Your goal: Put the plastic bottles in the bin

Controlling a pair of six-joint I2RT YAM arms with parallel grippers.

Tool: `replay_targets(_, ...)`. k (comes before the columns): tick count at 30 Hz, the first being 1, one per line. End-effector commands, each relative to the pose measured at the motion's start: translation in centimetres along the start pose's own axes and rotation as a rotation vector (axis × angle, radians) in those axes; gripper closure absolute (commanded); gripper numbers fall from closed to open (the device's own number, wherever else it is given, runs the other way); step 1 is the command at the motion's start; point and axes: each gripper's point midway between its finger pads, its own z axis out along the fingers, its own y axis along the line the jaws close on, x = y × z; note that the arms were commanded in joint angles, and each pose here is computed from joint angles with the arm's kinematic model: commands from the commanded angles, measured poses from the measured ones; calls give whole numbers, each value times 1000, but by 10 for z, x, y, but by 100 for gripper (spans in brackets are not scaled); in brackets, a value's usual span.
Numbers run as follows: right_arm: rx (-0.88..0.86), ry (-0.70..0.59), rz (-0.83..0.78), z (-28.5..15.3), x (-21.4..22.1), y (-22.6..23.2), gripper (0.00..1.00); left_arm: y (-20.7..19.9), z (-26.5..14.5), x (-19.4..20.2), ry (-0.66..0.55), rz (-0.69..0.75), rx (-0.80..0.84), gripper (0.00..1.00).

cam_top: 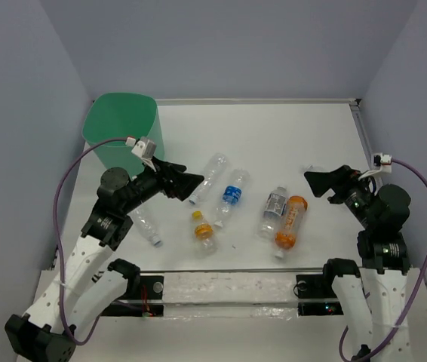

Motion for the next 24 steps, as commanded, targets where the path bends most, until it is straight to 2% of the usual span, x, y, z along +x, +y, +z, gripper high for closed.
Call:
replay_targets(1,-141,-31,-13,4,-7,24,4,-17,14,-29,-65,27,49,1)
replay_targets(5,-138,-21,-14,10,-4,19,4,-19,29,-30,-60,5,63,1)
replay_targets(6,-156,-31,-14,10,-6,22,4,-10,37,-32,-66,6,10,1)
replay_targets(8,-212,-1,28,11,4,28,5,3,52,-10,5,9,-87,1)
replay_targets(9,-251,-18,27,11,1,33,5,20,57,-18,-28,39,-210,1)
replay_targets(11,-282,-10,55,10,7,36,7,41,67,13,63,61,-377,1)
replay_targets(13,-279,-8,50,11,8,35,7,65,67,15,46,109,-557,1)
replay_targets(14,-271,-13,39,11,8,33,7,81,68,36,116,141,-635,1)
replay_targets(15,-263,-8,42,12,10,31,8,87,68,39,120,166,-690,1)
replay_targets(20,-259,18,49,18,18,25,8,112,83,73,224,197,-770,1)
replay_targets(24,-260,33,51,21,24,22,8,131,94,82,255,260,-849,1)
